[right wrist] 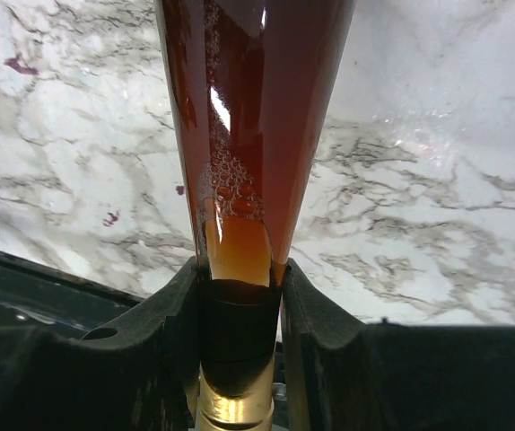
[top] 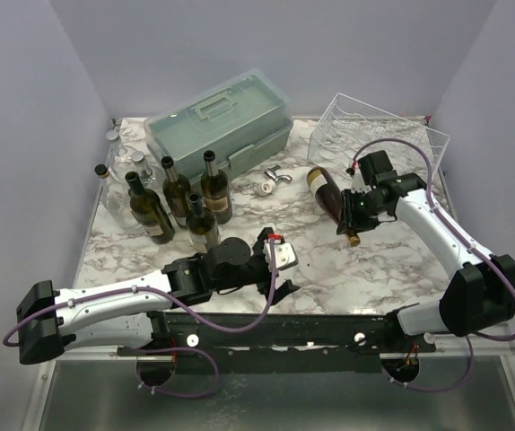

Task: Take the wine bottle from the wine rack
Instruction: Place the wine bottle at the center of the board.

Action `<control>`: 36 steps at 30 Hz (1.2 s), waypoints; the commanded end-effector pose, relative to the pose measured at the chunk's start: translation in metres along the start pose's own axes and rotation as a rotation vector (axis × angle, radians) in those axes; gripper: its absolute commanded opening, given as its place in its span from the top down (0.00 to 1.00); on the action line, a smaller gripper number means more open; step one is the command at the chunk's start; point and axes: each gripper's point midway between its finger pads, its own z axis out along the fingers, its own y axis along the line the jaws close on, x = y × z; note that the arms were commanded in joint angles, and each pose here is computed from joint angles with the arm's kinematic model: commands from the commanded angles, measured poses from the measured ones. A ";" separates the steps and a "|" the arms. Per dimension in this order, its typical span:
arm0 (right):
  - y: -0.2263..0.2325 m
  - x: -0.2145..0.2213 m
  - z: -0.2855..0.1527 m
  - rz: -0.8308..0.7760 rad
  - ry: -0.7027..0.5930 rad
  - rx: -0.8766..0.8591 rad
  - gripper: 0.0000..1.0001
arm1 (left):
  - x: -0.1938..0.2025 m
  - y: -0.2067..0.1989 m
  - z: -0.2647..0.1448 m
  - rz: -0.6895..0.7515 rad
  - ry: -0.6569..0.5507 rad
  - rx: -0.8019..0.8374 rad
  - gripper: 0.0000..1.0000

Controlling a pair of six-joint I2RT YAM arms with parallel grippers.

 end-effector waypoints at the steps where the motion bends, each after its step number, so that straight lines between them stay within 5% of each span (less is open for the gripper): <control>1: 0.001 -0.025 -0.017 -0.223 -0.085 -0.004 1.00 | -0.005 0.002 0.004 0.040 -0.024 -0.011 0.01; 11: -0.006 -0.026 -0.039 -0.489 -0.063 0.010 1.00 | -0.005 0.002 0.005 0.109 -0.039 0.004 0.01; 22: -0.024 -0.001 -0.057 -0.718 0.007 0.038 1.00 | -0.007 0.013 0.033 0.347 -0.085 -0.043 0.01; 36: -0.012 0.034 -0.076 -0.748 0.075 -0.071 1.00 | -0.030 0.047 0.110 0.559 -0.185 -0.212 0.01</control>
